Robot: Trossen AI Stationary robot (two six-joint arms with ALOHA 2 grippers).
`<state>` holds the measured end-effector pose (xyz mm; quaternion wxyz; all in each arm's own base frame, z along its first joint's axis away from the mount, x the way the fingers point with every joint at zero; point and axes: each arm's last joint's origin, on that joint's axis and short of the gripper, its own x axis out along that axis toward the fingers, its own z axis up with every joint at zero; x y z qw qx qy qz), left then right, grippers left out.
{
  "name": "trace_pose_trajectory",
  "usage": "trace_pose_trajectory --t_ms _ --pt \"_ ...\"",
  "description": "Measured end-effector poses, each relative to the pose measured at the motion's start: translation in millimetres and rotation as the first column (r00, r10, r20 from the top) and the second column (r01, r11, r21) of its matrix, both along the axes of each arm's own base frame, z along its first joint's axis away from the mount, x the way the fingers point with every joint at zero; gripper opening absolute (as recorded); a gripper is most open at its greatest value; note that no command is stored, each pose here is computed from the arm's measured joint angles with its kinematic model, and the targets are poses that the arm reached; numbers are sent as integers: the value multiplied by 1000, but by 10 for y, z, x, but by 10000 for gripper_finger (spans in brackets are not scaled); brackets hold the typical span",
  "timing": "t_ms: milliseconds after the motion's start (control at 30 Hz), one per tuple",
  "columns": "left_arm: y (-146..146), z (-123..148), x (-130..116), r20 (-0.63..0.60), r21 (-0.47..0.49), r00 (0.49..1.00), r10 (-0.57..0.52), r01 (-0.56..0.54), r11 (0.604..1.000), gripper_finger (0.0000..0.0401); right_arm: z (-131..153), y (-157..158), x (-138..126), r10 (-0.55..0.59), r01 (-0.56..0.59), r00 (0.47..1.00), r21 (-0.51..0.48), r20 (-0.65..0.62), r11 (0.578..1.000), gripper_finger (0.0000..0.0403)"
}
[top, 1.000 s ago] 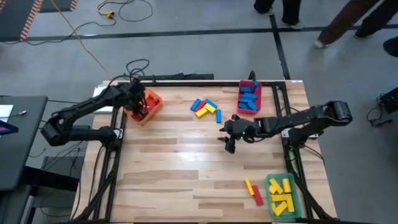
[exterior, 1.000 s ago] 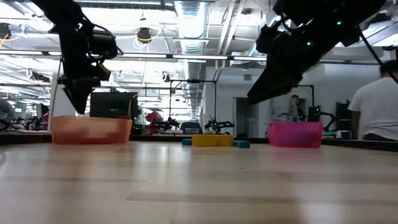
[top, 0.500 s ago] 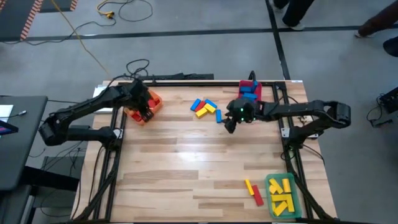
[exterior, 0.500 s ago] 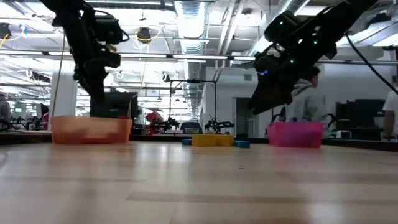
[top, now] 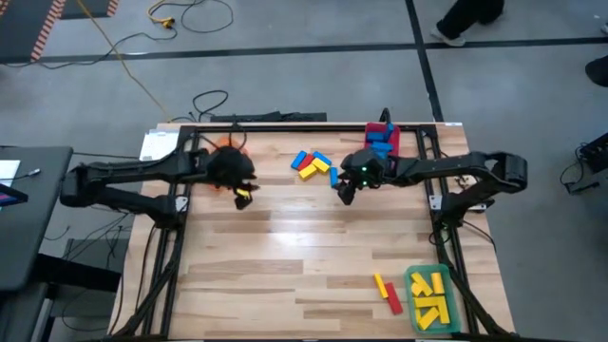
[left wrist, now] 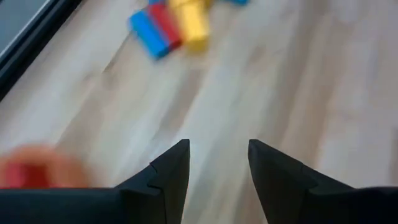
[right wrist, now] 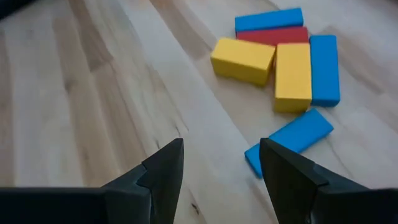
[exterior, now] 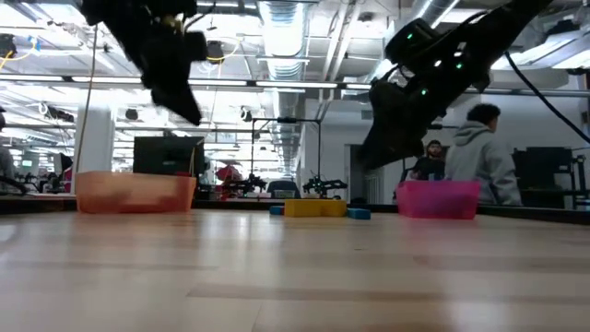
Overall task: Sort blocks
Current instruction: Put the blue block into the red bin
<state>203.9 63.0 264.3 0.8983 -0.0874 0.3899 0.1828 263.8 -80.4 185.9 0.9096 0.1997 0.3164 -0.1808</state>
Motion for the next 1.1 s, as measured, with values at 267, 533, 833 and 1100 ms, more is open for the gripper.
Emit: trace_pose_trajectory --t_ms 267,533,833,1100 --pt "-372 71 160 116 25 979 -166 164 986 160 -210 -110 218 -22 24 996 17 -86 1000 225" --pt "-568 36 182 123 57 971 -207 201 978 160 -407 -386 395 -146 158 941 15 -306 987 225" --pt "-649 40 186 125 69 962 -242 235 970 159 -431 -466 576 -160 184 915 32 -371 982 225" --pt "-677 50 194 134 82 955 -263 254 964 159 -416 -429 603 -225 253 904 31 -364 967 225"
